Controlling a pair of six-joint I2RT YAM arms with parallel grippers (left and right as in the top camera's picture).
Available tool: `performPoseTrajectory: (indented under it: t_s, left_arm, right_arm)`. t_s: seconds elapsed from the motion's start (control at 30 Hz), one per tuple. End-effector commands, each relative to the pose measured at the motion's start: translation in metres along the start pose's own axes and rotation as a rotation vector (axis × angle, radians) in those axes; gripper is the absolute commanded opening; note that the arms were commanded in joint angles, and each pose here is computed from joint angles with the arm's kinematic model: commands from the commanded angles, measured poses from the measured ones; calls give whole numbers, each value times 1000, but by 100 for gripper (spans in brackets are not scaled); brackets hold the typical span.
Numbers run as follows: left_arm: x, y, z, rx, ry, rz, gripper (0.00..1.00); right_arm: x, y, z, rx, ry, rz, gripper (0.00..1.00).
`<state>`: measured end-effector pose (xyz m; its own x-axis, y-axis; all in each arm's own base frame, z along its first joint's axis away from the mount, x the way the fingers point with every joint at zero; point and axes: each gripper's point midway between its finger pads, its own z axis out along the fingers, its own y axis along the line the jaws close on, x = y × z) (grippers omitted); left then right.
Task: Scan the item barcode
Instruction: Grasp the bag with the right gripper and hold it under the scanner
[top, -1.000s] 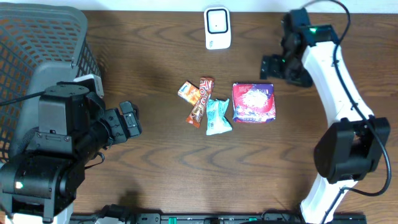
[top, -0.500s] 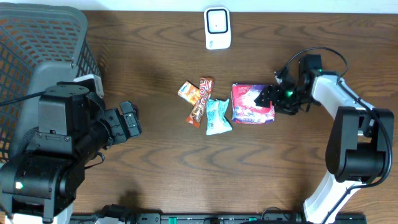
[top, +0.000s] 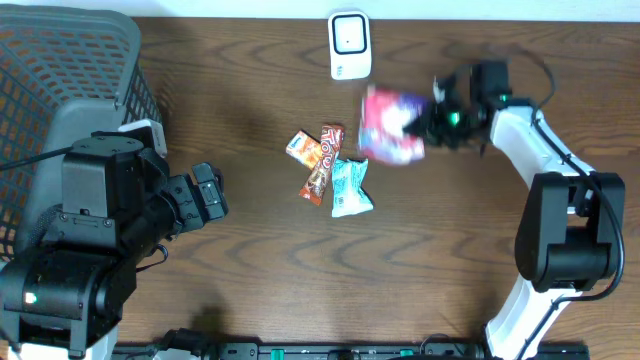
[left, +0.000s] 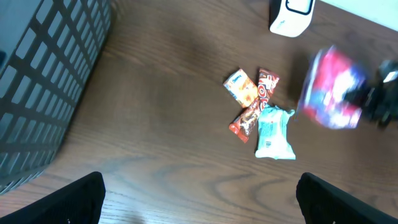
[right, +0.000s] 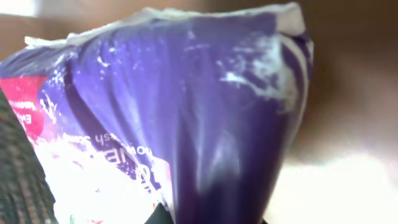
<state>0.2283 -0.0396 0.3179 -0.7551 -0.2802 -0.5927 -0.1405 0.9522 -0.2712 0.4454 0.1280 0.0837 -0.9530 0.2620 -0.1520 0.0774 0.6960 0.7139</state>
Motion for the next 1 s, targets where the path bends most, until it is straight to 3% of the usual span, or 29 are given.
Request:
performPoseTrajectory:
  t_s: [0.0, 0.17, 0.37, 0.7, 0.97]
  left_arm:
    - [-1, 3, 0, -12, -4, 5, 98]
    - [-1, 3, 0, -12, -4, 5, 98]
    - [-1, 3, 0, -12, -4, 5, 98]
    - [-1, 3, 0, -12, -4, 5, 98]
    - [-1, 3, 0, -12, -4, 5, 98]
  right_arm:
    - [-44, 75, -10, -156, -121, 69, 1]
    - [-94, 134, -13, -235, -390, 67, 1]
    - [-126, 150, -8, -139, -691, 82, 1]
    - [-169, 148, 51, -102, -621, 63, 1]
    - [-180, 137, 40, 7, -622, 34, 1]
